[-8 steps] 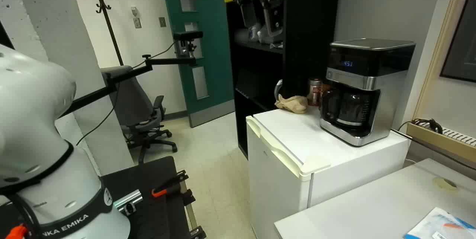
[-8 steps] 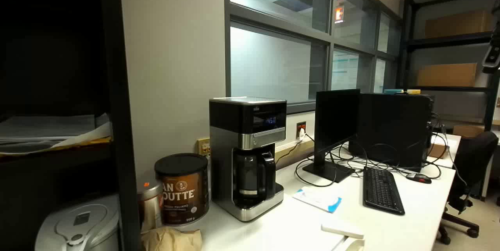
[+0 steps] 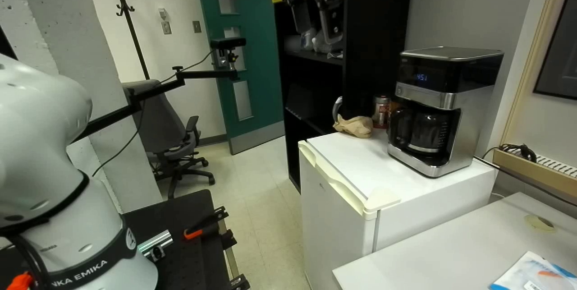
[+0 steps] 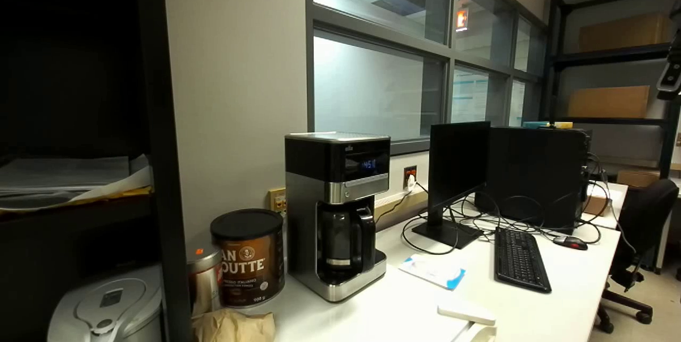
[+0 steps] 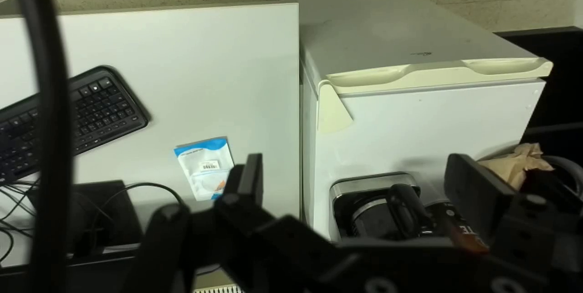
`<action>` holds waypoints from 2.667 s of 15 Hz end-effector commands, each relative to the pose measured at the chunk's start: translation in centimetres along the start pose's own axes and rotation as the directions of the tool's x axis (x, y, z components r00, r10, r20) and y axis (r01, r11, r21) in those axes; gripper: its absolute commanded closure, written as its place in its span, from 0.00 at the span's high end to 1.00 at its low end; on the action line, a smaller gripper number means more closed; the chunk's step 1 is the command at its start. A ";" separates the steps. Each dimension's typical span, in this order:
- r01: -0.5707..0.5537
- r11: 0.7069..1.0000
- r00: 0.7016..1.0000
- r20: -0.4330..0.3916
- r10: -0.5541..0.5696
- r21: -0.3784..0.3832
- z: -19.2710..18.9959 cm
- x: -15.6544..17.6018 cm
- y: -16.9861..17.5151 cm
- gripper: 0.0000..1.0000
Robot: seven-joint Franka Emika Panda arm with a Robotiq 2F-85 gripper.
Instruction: Press a button the coffee maker
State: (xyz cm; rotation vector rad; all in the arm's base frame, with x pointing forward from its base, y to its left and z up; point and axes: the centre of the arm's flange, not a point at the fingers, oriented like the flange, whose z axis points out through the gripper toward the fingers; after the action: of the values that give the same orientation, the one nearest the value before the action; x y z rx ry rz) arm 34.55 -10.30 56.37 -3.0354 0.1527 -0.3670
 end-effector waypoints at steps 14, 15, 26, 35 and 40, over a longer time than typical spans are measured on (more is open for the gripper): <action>0.266 0.960 0.964 0.034 -0.264 -0.084 12.5 11.6 -8.3 0.74; 0.282 0.955 0.959 0.041 -0.279 -0.093 13.5 12.2 -8.9 0.68; 0.521 0.808 0.843 0.018 -0.537 -0.276 22.4 16.0 -15.5 0.00; 0.593 0.741 0.727 -0.186 -0.661 -0.316 25.9 16.9 -19.3 0.00; 0.649 0.652 0.642 -0.178 -0.745 -0.391 28.5 18.2 -21.4 0.00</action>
State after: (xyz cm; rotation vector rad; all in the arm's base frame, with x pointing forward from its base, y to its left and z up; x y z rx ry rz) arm 58.64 9.28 36.46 -3.1373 -1.0393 -0.9059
